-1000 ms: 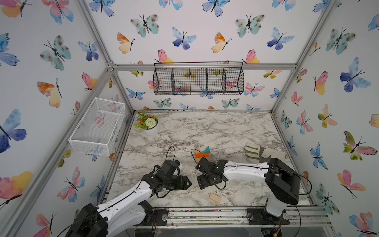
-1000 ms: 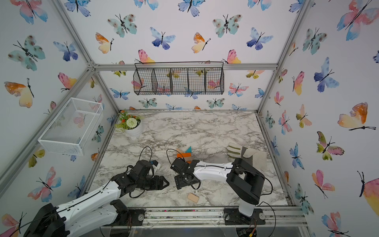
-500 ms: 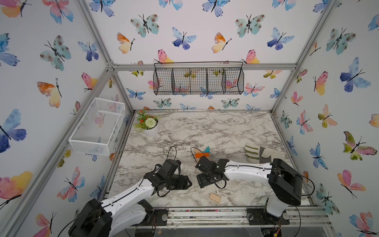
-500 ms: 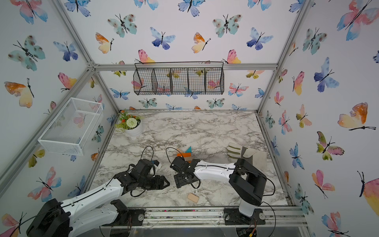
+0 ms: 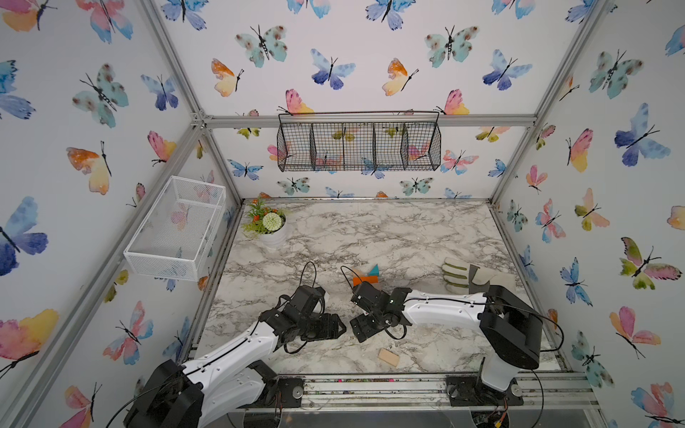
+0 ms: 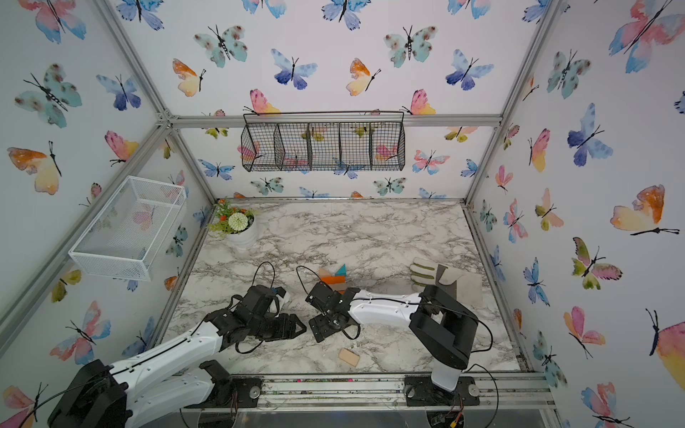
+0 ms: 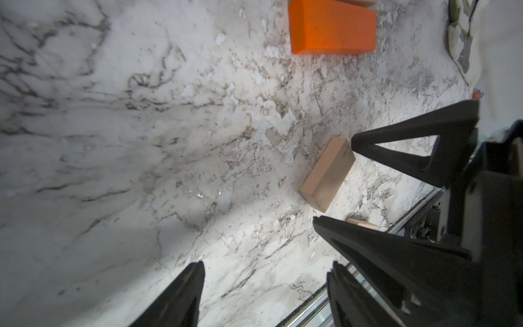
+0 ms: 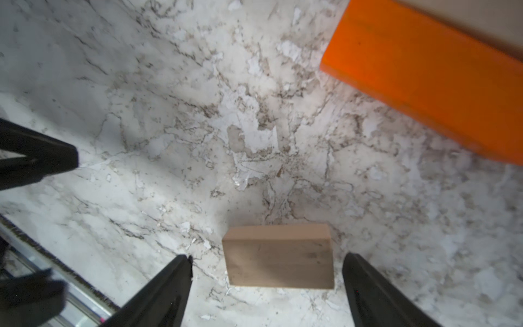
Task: Assemble a carrot with building blocks
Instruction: Pick up the building block from the center of the board.
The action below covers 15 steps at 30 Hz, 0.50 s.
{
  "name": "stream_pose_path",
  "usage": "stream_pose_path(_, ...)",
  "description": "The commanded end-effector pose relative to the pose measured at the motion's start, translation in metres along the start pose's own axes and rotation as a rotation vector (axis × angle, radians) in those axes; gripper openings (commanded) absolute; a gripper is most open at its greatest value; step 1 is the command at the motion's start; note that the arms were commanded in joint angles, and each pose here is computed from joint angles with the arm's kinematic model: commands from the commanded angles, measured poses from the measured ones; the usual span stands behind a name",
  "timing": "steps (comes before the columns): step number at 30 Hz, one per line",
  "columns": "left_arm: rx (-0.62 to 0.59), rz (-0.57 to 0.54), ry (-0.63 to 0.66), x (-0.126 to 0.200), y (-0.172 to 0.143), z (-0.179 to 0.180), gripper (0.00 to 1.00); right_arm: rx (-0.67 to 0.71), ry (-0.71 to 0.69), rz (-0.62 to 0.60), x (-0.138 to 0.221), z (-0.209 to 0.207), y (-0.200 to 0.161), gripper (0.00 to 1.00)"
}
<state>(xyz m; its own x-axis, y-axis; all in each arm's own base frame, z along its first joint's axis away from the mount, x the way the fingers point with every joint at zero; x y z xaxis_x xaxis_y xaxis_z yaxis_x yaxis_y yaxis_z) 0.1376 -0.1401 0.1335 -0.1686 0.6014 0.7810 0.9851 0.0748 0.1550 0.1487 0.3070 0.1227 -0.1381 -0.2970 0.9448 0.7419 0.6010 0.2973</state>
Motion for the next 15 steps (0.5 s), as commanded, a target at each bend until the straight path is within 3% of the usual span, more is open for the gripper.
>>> stream_pose_path(1, 0.015, -0.019, -0.01, 0.003, 0.0, 0.001, 0.74, 0.045, -0.006, 0.053, -0.009, -0.002, -0.009, 0.89)
stream_pose_path(6, 0.026, -0.023, -0.012, 0.003, -0.002, 0.002, 0.74, 0.029, -0.092, 0.077, -0.01, -0.01, -0.014, 0.8)
stream_pose_path(11, 0.033, -0.029, -0.013, 0.003, -0.001, 0.002, 0.74, -0.009, -0.133, 0.041, -0.004, -0.01, -0.005, 0.58)
stream_pose_path(15, 0.03, -0.029, -0.015, 0.003, -0.001, 0.002, 0.74, -0.028, -0.153, 0.028, -0.004, -0.008, 0.005, 0.56)
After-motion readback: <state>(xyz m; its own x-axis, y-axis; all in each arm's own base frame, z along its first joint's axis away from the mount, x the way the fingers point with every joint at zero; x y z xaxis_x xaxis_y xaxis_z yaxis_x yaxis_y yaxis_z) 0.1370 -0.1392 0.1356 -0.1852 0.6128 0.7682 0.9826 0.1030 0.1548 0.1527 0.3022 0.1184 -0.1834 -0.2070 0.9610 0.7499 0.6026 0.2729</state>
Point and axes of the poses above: each gripper's point midway between its finger pads, its own x axis back along the fingers, its own z axis along the line the jaws close on, y = z × x, the point moved 10 cm from there along x, back along the fingers, and after that the axes turned 6 degrees about x, right-handed, at the moved point
